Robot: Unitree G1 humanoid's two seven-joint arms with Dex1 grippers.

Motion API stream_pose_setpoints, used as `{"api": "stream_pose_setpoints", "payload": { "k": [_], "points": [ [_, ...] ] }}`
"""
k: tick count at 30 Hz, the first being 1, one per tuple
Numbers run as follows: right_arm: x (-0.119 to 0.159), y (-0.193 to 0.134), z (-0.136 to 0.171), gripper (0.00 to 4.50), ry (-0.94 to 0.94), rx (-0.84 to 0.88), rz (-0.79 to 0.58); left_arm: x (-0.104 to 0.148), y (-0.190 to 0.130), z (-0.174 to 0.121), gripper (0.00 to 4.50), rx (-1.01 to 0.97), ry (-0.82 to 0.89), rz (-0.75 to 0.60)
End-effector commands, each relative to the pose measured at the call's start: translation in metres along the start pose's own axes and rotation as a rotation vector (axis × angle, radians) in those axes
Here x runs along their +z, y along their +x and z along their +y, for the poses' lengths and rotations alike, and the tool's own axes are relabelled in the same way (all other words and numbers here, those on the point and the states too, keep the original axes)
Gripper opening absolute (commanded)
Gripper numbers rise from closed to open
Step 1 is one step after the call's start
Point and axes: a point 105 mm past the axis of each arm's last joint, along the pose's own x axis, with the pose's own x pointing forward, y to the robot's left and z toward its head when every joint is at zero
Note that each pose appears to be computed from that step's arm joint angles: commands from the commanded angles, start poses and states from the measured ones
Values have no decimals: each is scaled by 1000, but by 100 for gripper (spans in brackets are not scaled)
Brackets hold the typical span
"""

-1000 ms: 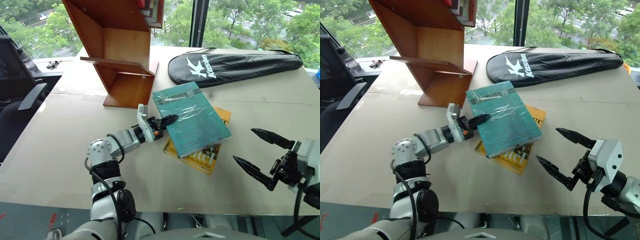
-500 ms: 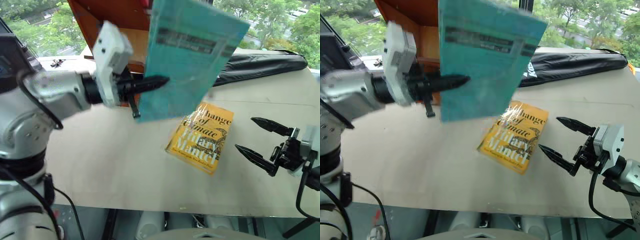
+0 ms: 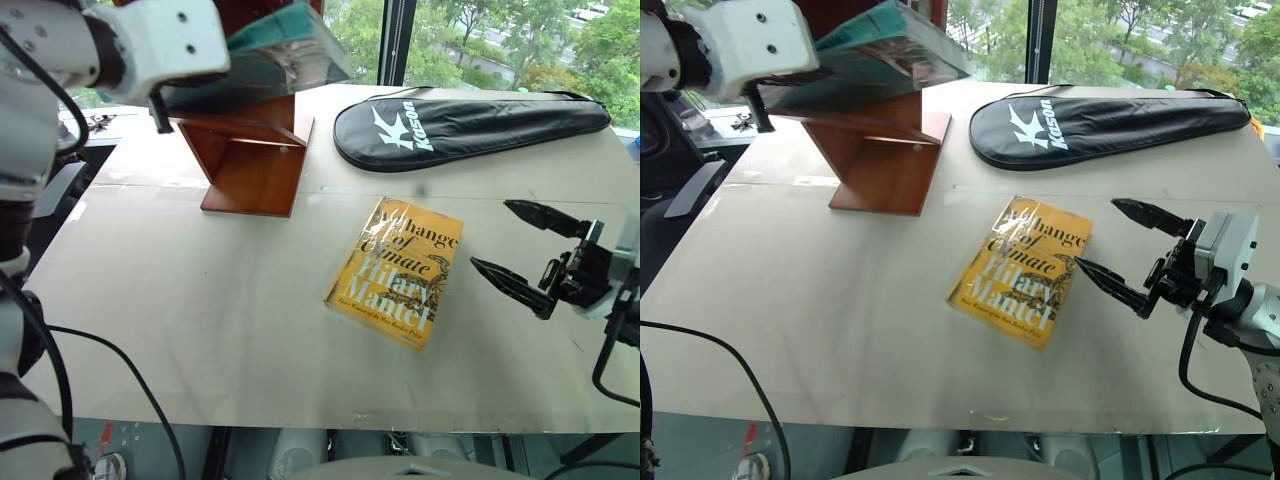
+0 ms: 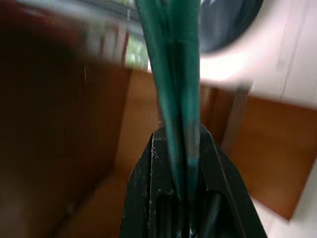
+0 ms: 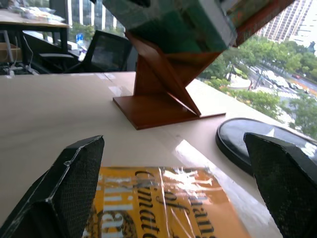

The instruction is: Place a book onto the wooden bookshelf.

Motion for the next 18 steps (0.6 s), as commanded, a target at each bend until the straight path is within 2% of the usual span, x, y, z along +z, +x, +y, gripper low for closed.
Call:
{"api": "stream_pose_setpoints", "payload": {
  "k": [1,4,7,9,13,16,17,18],
  "points": [
    [27,-4,-8,450,-34,7,-85,-10,-2,8,2,29,45,94],
    [34,-10,-16,450,-21,-3,-121,4,9,-3,2,-29,88,46],
    [35,-16,-19,450,3,13,-133,-7,14,-21,2,-148,130,125],
    [37,-18,-22,450,19,12,-159,-16,18,-23,2,-153,192,174],
    [35,-18,-25,450,48,8,-179,-17,26,-30,2,-173,264,184],
    [32,-17,-25,450,62,8,-176,-20,25,-32,2,-180,243,198],
    [31,-17,-25,450,65,12,-174,-20,23,-33,2,-199,186,187],
    [32,-17,-25,450,70,17,-179,-14,19,-34,41,-211,135,140]
  ]
}}
